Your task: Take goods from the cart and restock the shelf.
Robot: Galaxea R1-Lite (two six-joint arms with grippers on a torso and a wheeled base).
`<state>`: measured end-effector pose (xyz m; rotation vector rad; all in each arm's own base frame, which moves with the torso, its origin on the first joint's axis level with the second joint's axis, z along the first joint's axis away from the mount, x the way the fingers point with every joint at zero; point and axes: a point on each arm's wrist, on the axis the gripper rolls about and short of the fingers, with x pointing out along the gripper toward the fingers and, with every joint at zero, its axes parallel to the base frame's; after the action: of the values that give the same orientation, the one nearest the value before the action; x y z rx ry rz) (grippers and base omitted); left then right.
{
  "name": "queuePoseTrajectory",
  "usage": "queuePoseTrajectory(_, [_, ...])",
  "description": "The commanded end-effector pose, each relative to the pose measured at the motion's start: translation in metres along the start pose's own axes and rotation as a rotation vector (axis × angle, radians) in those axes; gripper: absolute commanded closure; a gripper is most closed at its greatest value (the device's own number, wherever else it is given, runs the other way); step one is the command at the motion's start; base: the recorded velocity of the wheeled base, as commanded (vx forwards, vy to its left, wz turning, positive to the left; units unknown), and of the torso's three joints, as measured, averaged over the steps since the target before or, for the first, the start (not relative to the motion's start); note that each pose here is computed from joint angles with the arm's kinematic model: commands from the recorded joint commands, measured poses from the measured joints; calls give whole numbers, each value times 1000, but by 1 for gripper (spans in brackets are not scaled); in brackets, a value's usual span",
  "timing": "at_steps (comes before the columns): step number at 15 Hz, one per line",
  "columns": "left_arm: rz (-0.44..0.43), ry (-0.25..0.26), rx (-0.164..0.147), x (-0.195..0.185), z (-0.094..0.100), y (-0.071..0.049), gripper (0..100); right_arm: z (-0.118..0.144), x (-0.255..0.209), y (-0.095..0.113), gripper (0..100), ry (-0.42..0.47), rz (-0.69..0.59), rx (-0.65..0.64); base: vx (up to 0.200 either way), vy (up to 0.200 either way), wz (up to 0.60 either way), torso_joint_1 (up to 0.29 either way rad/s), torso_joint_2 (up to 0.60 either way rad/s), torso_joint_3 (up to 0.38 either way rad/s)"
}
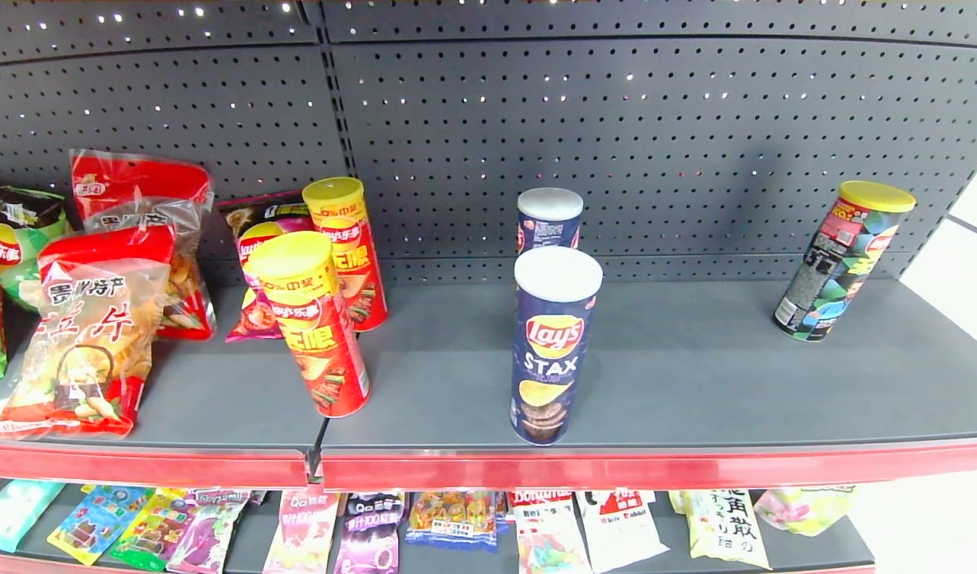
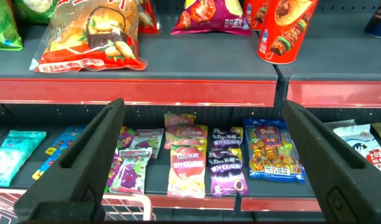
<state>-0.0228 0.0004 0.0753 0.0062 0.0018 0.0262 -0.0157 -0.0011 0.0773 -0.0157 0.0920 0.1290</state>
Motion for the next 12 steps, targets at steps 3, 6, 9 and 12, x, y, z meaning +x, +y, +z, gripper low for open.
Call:
queuePoseTrajectory(3, [1, 0, 0, 0, 0, 0, 0, 0, 0, 0, 0, 4, 0, 0, 0, 0, 0, 0, 0, 0])
queuePoseTrajectory(6, [1, 0, 0, 0, 0, 0, 0, 0, 0, 0, 0, 4, 2, -2, 0, -133, 0, 2, 3, 5])
queuePoseTrajectory(9, [1, 0, 0, 0, 0, 0, 0, 0, 0, 0, 0, 4, 0, 0, 0, -200, 0, 6, 5, 6])
queuePoseTrajectory(12, [1, 0, 0, 0, 0, 0, 0, 0, 0, 0, 0, 4, 2, 0, 0, -67, 0, 2, -1, 1])
